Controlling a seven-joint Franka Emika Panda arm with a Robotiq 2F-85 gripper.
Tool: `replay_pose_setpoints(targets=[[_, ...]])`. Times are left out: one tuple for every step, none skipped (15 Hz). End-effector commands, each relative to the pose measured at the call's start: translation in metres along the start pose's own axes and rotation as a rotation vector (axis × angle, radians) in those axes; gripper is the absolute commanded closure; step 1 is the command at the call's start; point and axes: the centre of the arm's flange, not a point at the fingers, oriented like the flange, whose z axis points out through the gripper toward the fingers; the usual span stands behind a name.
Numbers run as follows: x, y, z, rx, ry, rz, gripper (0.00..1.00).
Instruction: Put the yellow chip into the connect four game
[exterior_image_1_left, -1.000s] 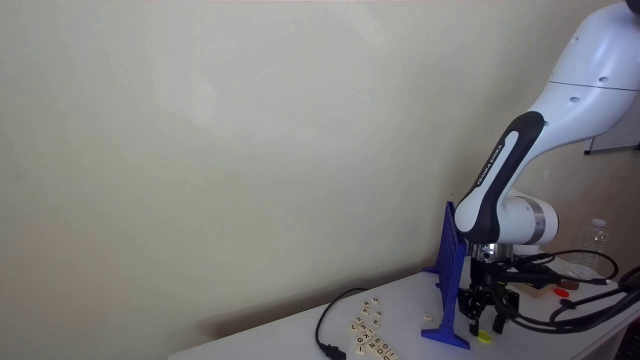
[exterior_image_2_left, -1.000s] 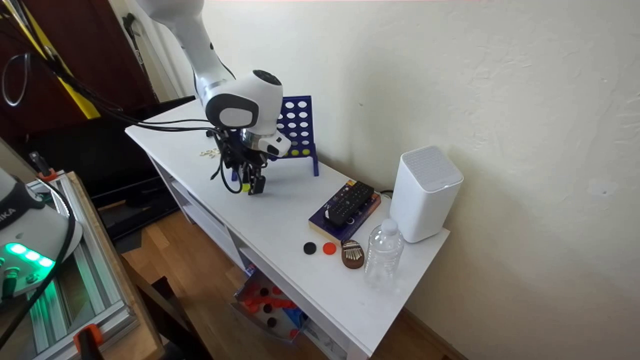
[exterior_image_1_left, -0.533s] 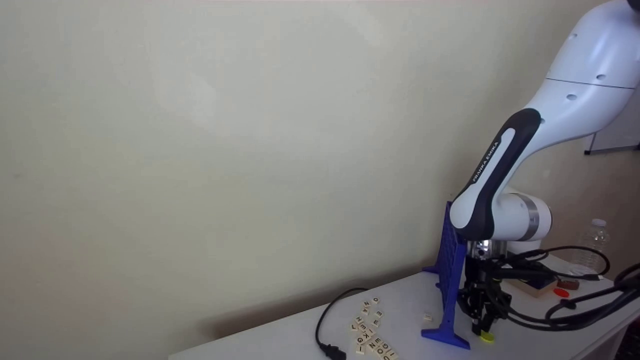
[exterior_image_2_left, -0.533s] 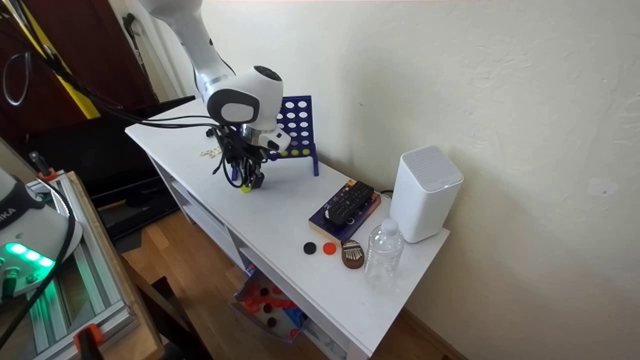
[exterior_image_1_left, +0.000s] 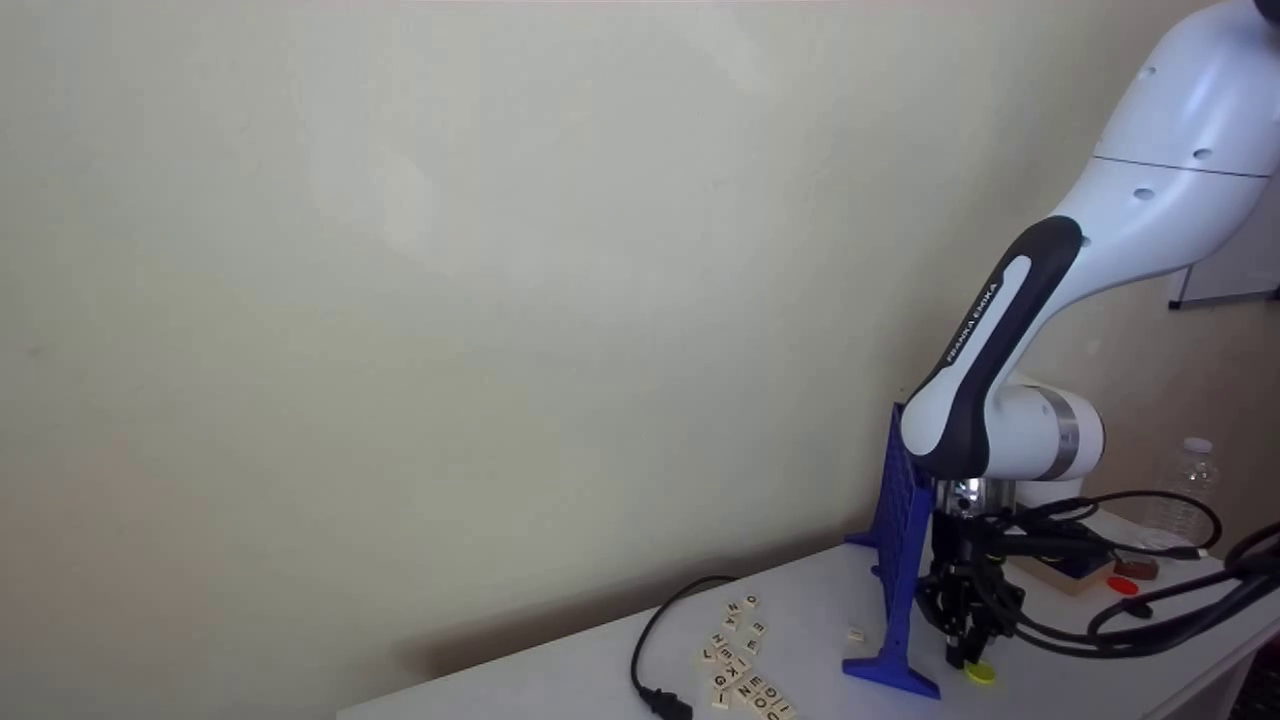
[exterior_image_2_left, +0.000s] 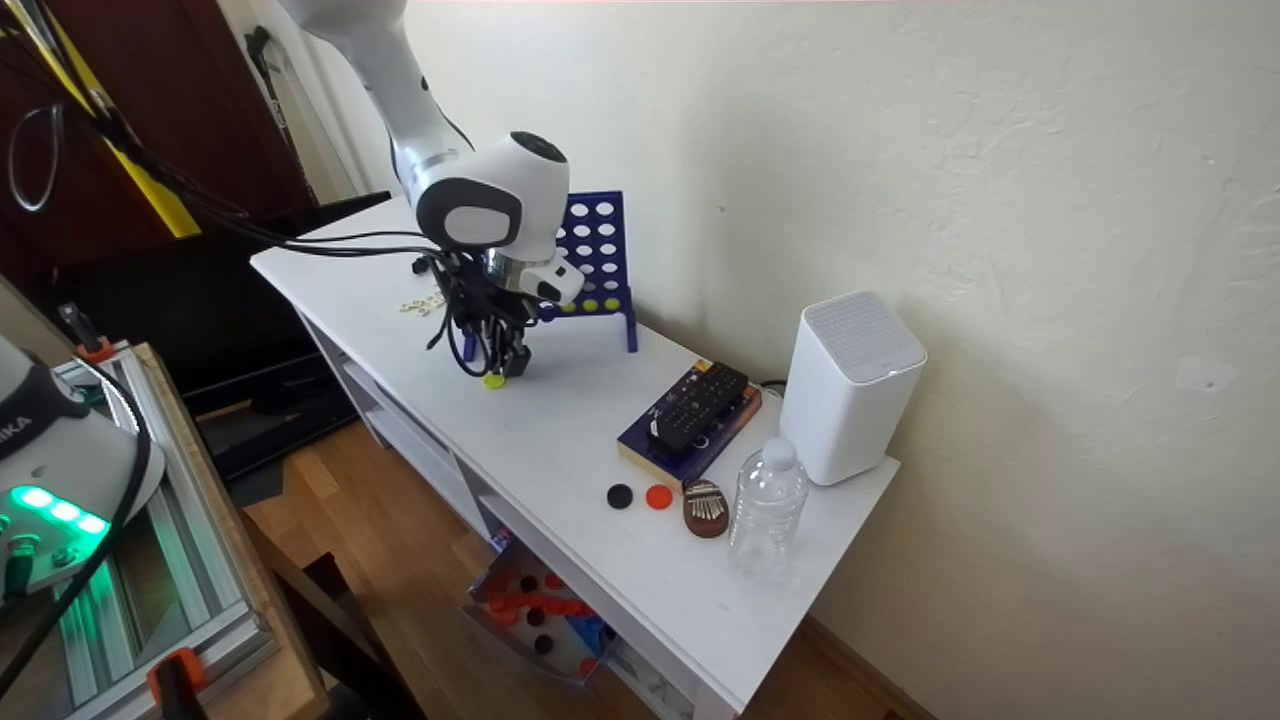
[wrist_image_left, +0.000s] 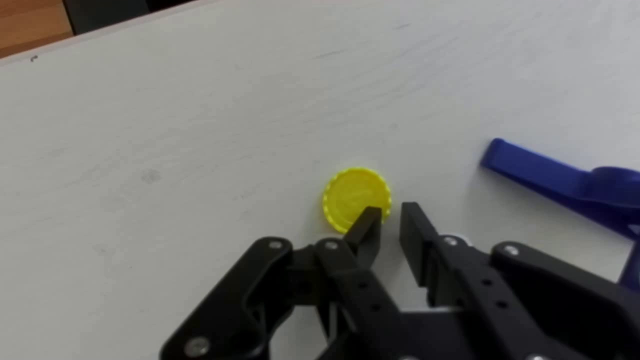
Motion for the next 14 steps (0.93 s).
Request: replay_pose_setpoints(targets=[[-0.004, 0.006, -0.002, -0.005, 0.0, -0.016, 0.5], [-0.005, 0.006, -0.002, -0.006, 0.001, -0.017, 0.42], [-0.005, 0.006, -0.003, -0.006, 0.001, -0.018, 0.35], [-0.004, 0.006, -0.002, -0.008, 0.0, -0.018, 0.27], [-0.004, 0.006, -0.001, -0.009, -0.001, -0.018, 0.21], [-0.004, 0.006, -0.001, -0.008, -0.001, -0.017, 0.13], [-0.005, 0.006, -0.002, -0.003, 0.002, -0.017, 0.07], [-0.005, 0.006, -0.004, 0.007, 0.005, -0.017, 0.01], [-0.006, 0.006, -0.005, 0.022, 0.008, -0.016, 0.0], [-0.008, 0.007, -0.007, 0.034, 0.012, -0.023, 0.0], [-0.01, 0.007, -0.008, 0.039, 0.012, -0.032, 0.0], [-0.013, 0.007, -0.01, 0.019, 0.02, -0.052, 0.0], [-0.016, 0.007, -0.011, 0.011, 0.024, -0.056, 0.0], [-0.018, 0.008, -0.013, 0.01, 0.025, -0.07, 0.0]])
